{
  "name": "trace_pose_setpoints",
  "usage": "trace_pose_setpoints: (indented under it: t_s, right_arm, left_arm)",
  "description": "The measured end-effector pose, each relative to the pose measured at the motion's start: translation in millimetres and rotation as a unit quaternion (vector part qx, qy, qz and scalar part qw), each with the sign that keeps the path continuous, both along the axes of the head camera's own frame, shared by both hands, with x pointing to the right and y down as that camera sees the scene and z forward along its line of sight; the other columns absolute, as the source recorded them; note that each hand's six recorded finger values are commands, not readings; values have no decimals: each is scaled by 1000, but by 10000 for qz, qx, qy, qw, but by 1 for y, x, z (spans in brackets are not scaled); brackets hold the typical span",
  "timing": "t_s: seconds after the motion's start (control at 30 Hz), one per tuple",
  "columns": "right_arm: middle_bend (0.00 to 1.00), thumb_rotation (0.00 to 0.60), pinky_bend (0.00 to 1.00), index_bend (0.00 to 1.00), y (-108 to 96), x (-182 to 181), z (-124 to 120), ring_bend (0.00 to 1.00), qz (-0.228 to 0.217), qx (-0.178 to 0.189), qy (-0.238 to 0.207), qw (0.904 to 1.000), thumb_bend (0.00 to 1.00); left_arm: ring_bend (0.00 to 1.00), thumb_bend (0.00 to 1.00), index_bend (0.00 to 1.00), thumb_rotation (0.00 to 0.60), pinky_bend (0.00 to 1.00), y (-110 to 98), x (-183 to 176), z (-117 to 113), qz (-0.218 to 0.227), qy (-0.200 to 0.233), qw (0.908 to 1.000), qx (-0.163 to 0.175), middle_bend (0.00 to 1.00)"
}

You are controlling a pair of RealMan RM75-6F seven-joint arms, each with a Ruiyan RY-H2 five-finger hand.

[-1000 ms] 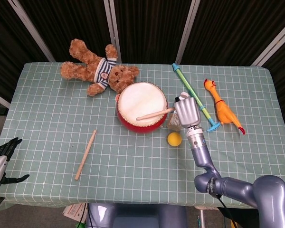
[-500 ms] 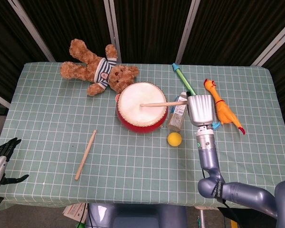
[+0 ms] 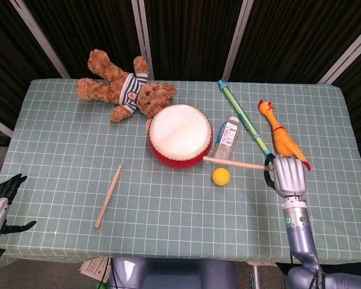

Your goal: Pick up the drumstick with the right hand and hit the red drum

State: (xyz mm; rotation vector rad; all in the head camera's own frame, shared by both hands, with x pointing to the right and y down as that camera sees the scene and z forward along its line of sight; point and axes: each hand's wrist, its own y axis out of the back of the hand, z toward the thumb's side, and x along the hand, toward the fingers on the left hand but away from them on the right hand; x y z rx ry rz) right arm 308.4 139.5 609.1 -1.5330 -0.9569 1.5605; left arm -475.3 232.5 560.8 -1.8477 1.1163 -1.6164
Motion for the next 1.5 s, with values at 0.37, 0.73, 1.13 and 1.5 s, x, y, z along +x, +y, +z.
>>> trace_pose_setpoints:
  t_s: [0.37, 0.73, 1.13, 1.5]
  right_arm:
    - [1000, 600, 1000, 963, 71, -1, 26, 1000, -252, -798, 175, 9963, 562]
    - [998, 600, 1000, 516, 89, -16, 51, 1000, -320, -1125, 301, 9927, 562]
    - [744, 600, 823, 116, 88, -2, 46, 877, -408, -1138, 794, 9895, 420]
    - [92, 600, 220, 0, 71, 31, 4, 153, -418, -476, 881, 9941, 391]
  left_arm:
    - [0, 15, 0, 600, 0, 1, 1, -2, 48, -47, 9999, 130, 0]
    - [0, 15, 0, 600, 0, 1, 0, -2, 54, -89, 9998, 167, 0]
    - [0, 15, 0, 600, 0, 1, 0, -1, 75, -129, 9998, 145, 0]
    - [0, 15, 0, 600, 0, 0, 1, -4, 180, -215, 9991, 303, 0]
